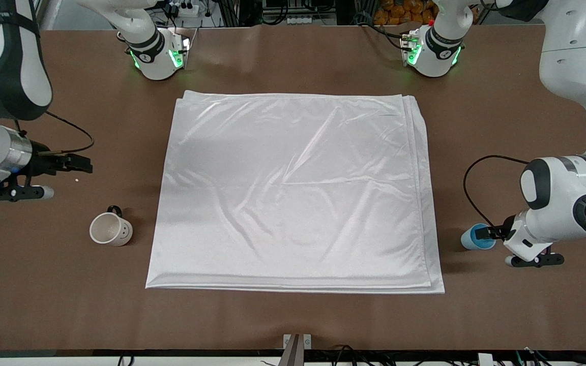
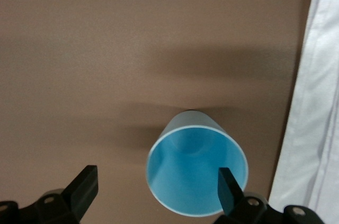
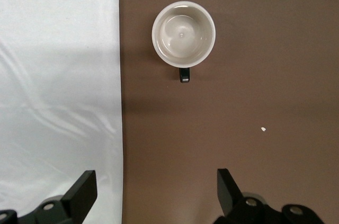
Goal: Place blue cup into white mug on cloth
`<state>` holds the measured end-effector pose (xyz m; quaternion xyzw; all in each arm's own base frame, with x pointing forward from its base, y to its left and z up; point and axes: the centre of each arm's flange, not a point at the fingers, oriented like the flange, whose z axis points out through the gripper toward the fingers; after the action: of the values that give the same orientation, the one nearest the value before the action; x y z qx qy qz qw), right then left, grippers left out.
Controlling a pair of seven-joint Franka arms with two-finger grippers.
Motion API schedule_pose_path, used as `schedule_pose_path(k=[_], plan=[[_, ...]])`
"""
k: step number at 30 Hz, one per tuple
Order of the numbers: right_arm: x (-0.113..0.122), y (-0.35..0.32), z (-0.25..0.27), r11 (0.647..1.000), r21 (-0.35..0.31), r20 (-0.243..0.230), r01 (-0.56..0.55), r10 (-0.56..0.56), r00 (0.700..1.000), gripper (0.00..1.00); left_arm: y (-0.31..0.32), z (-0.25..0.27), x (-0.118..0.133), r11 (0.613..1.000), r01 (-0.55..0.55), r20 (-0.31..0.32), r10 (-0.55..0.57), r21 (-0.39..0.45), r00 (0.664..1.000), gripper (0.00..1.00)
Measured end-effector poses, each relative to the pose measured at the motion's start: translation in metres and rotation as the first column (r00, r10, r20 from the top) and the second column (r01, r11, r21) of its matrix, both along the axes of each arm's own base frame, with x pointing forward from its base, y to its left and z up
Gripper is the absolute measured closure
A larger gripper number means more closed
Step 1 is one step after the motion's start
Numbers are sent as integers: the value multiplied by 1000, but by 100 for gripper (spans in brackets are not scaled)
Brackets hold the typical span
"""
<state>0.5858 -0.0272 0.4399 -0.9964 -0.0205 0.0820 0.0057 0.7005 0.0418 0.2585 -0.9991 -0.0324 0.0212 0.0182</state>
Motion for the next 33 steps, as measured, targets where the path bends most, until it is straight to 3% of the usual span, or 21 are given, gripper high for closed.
schedule_pose_path(k=[5, 7, 12, 13, 26, 33], plan=[[-3, 0, -29, 1000, -2, 34, 1, -1, 999, 0, 6, -9, -1, 1000, -8, -6, 8, -1, 1000, 0], [-4, -1, -41, 1000, -3, 54, 2, -1, 999, 0, 6, -12, 0, 1000, -8, -7, 8, -1, 1000, 4], [-9, -2, -73, 1000, -6, 92, 3, -2, 996, 0, 7, -13, -1, 1000, -10, -8, 10, -1, 1000, 29], [-10, -2, -80, 1000, -6, 95, 2, -2, 995, 0, 8, -13, 0, 1000, -11, -7, 11, -1, 1000, 38], [4, -14, -143, 1000, -12, 140, -14, 15, 990, 1, 8, -9, 1, 1000, -13, 1, 13, -4, 1000, 97], [9, -15, -174, 1000, -15, 157, -23, 26, 987, 4, 8, -7, 3, 1000, -13, 5, 13, -5, 1000, 96]])
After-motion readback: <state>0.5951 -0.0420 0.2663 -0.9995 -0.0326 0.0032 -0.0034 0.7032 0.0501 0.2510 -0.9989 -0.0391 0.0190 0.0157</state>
